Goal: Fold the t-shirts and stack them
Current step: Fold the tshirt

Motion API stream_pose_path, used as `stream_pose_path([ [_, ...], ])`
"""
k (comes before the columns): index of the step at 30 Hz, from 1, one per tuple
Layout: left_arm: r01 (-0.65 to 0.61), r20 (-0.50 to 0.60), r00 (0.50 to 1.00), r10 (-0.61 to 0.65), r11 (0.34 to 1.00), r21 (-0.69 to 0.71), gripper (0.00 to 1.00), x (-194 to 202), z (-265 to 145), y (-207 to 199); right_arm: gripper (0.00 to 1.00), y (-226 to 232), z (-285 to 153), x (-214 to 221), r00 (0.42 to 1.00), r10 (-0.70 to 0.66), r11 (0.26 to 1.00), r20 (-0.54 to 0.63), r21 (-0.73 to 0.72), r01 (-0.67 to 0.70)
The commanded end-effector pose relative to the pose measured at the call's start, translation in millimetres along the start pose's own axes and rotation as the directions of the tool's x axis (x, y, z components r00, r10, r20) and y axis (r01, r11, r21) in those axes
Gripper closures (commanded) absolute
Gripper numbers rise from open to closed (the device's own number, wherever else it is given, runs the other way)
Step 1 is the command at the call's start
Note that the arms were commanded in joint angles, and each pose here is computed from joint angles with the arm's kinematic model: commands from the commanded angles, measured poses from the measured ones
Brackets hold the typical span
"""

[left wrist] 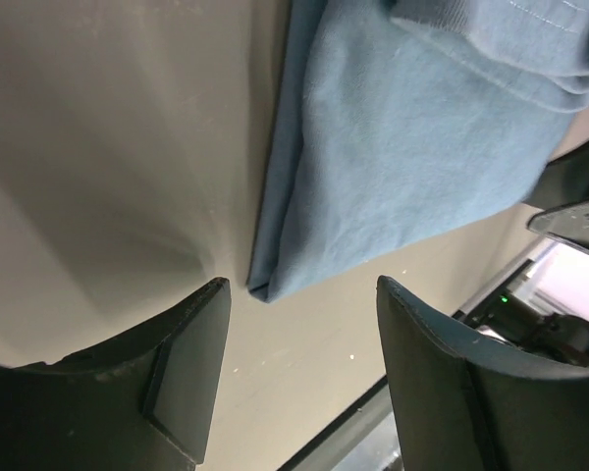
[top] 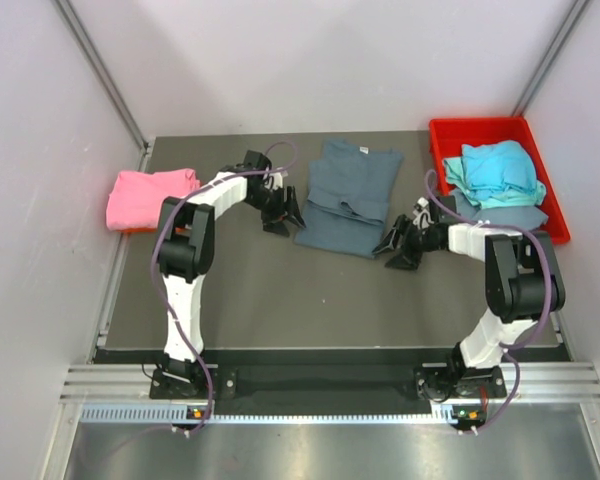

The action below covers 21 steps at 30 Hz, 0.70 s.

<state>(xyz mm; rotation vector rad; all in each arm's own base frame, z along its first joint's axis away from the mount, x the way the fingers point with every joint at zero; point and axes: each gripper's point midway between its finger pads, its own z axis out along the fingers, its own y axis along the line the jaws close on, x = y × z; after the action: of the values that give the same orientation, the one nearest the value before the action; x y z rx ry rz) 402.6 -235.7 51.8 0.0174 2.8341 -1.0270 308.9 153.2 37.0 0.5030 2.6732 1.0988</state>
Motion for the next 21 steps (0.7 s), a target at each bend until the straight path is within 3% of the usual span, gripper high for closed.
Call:
stream_pose_path([
  [1, 0.021, -0.007, 1.0, -0.021, 0.998, 0.064, 0.34, -1, 5, -8, 0.39, 25, 9, -16, 0.997, -0.071, 0.996, 0.037, -0.056, 0.073],
  [12, 0.073, -0.067, 0.995, -0.068, 0.995, 0.065, 0.39, 14, 17, 2, 0.41, 31, 30, -9, 0.995, -0.1, 0.994, 0.015, -0.035, 0.1],
  [18, 0.112, -0.093, 0.99, -0.104, 0.99, 0.087, 0.55, 19, 23, 2, 0.44, 24, 29, -11, 0.994, -0.101, 0.995, 0.034, 0.003, 0.101],
  [21, 0.113, -0.095, 0.99, -0.104, 0.99, 0.088, 0.61, 21, 23, 2, 0.52, 22, 30, -12, 0.993, -0.107, 0.994, 0.04, 0.01, 0.106],
])
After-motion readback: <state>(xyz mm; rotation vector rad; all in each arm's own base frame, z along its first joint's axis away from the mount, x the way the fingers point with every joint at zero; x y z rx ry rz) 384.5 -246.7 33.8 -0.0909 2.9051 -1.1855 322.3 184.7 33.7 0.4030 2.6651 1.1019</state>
